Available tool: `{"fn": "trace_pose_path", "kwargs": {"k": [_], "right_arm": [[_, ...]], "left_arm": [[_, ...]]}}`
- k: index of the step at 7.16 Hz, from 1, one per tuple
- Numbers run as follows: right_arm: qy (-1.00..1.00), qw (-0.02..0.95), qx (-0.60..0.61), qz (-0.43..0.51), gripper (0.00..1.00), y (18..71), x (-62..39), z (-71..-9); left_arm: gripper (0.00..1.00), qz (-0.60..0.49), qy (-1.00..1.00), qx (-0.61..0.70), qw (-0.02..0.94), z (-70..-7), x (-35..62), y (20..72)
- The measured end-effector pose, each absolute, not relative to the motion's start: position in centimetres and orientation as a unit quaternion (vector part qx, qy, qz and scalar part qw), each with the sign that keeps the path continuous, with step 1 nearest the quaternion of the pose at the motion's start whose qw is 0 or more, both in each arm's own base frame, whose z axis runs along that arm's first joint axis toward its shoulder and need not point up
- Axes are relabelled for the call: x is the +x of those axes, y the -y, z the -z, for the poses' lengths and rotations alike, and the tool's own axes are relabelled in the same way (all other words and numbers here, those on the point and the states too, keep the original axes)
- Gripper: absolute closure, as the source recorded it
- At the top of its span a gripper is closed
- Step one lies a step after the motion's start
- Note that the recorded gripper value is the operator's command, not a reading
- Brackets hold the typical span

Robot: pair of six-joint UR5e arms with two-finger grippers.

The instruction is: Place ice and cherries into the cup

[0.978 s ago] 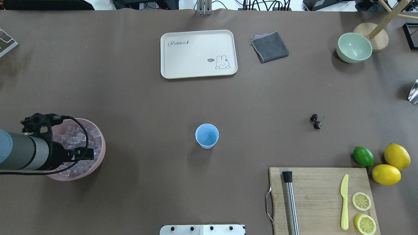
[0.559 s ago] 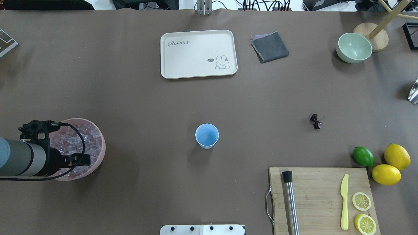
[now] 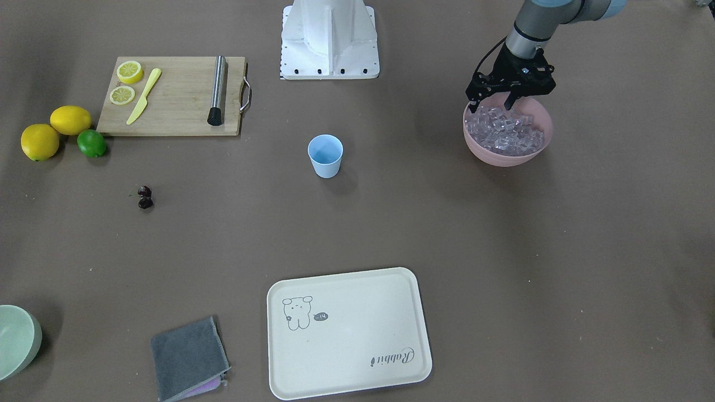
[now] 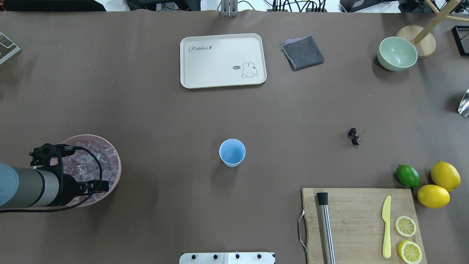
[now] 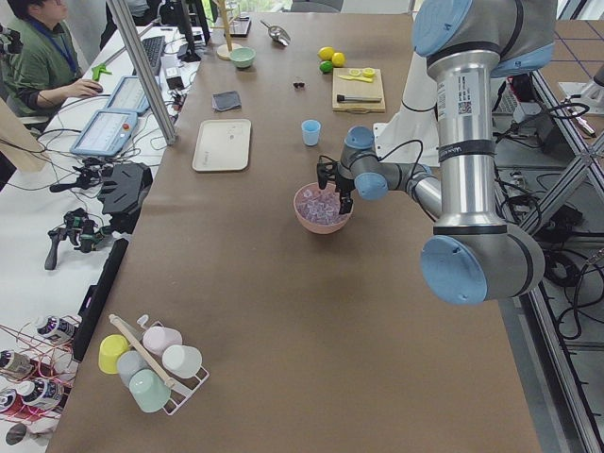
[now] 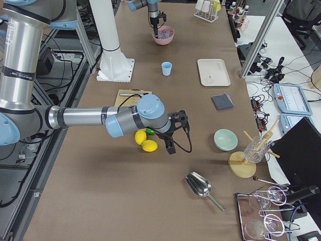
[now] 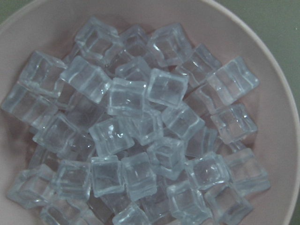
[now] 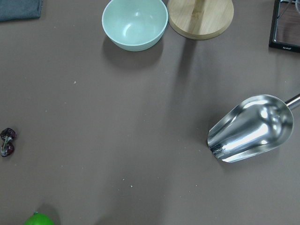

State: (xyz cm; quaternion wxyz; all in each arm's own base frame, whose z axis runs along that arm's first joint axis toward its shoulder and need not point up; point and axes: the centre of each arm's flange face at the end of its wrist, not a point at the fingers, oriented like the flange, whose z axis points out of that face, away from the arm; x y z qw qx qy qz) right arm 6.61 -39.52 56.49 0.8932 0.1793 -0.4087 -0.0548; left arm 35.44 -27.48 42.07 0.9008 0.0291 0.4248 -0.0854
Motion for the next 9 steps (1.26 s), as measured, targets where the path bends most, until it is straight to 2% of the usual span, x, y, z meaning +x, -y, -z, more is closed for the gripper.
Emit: {"fn": "trace_pose_path", "kwargs": {"k": [9], "right_arm": [[0.41, 0.893, 0.179, 0.055, 0.0, 39.2, 6.6, -56.6]], "left_arm": [[0.02, 0.062, -0.425, 0.056, 0.901, -42.0, 37.0, 29.6]]}}
